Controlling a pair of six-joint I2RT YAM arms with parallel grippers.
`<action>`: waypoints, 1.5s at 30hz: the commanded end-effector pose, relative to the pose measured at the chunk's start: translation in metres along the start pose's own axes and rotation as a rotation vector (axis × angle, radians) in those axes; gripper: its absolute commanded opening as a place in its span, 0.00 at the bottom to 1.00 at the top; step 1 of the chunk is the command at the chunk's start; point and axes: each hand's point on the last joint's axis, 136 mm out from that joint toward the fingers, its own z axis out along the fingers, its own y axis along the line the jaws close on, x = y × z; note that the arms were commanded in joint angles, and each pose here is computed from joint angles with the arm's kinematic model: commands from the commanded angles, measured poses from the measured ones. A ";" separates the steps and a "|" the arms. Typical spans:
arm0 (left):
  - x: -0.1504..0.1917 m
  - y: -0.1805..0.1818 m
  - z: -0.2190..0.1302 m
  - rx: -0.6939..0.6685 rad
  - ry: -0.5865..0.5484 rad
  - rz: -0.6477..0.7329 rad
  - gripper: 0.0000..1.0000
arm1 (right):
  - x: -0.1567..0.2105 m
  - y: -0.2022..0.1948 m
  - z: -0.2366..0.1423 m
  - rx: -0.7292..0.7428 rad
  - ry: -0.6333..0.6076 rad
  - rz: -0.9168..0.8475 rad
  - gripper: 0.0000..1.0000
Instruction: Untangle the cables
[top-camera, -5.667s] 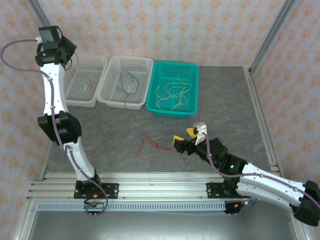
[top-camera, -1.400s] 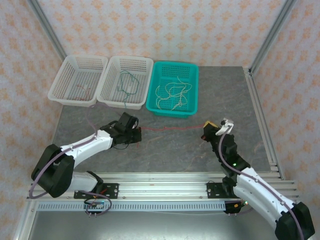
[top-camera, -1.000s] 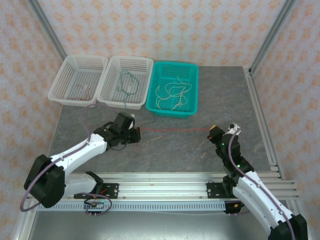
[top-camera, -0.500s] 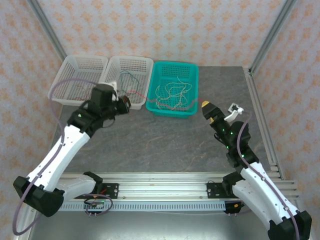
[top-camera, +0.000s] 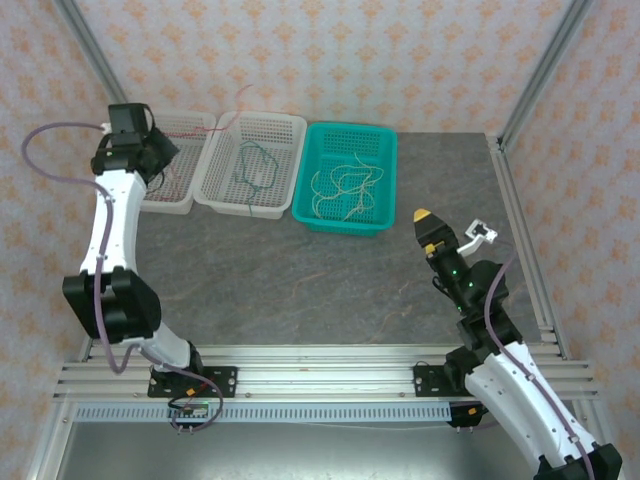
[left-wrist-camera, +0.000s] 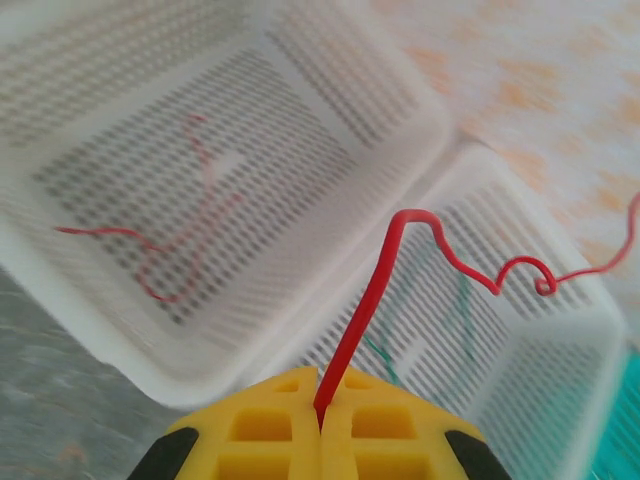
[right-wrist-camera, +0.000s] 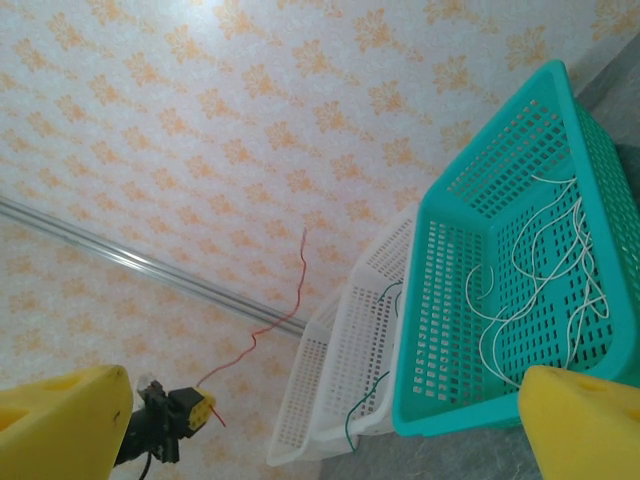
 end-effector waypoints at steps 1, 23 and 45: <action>-0.021 0.042 0.020 -0.167 -0.022 -0.113 0.00 | 0.003 -0.006 0.001 0.027 0.010 -0.009 0.99; -0.033 0.070 0.091 -0.176 0.015 -0.129 0.68 | 0.005 -0.010 0.023 0.096 0.051 -0.037 1.00; 0.176 0.006 -0.117 0.293 -0.107 0.362 0.86 | -0.065 -0.124 0.010 0.895 0.015 -0.890 0.99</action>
